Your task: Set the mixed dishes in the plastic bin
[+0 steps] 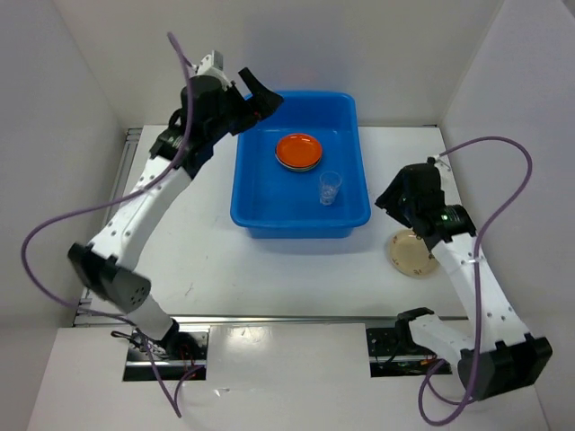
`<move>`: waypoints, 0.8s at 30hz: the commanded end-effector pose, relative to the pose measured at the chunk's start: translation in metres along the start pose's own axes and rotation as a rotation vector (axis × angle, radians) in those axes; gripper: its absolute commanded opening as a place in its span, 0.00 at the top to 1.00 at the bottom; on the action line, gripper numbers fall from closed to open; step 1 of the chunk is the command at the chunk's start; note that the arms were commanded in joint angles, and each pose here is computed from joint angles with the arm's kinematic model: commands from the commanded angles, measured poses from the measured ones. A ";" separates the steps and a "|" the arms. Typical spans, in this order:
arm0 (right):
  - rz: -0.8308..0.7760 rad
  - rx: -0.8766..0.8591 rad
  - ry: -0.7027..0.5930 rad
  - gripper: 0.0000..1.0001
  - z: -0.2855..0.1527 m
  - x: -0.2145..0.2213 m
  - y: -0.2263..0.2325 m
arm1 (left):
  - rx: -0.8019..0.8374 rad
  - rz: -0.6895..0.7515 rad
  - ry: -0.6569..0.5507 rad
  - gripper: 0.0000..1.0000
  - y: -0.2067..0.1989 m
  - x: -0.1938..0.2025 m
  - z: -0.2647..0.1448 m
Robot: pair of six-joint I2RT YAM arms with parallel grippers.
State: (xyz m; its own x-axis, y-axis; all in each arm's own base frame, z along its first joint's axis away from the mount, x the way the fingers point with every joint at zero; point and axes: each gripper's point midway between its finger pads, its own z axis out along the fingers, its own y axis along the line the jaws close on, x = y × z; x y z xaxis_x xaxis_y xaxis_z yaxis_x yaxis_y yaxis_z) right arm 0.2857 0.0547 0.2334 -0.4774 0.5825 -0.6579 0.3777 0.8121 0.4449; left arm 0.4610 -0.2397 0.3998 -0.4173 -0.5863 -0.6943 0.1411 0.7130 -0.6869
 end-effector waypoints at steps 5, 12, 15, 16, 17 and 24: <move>-0.018 0.352 0.115 0.39 0.037 0.019 -0.067 | 0.289 0.069 0.172 0.00 -0.054 0.059 -0.108; 0.076 0.486 0.129 0.41 0.036 0.015 -0.104 | 0.369 0.053 0.334 0.00 -0.038 0.130 -0.174; 0.098 0.555 0.166 0.43 0.045 0.015 -0.125 | 0.383 0.077 0.451 0.00 -0.038 0.179 -0.179; 0.103 0.568 0.192 0.43 0.050 0.019 -0.128 | 0.385 0.076 0.483 0.00 -0.038 0.193 -0.180; 0.089 0.582 0.216 0.43 0.054 0.023 -0.131 | 0.380 0.083 0.481 0.00 -0.037 0.200 -0.180; 0.052 0.692 0.321 0.44 0.091 0.040 -0.148 | 0.338 0.080 0.491 0.00 -0.017 0.220 -0.191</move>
State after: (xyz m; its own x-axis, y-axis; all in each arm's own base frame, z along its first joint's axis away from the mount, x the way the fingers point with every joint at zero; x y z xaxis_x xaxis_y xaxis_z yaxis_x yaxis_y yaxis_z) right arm 0.2720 -0.0376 0.0812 -0.6192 0.6956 -0.3643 0.7603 0.6471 -0.0565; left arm 0.1923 -0.3135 0.2768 -0.7923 -0.1590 -0.5890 0.4148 0.5677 -0.7111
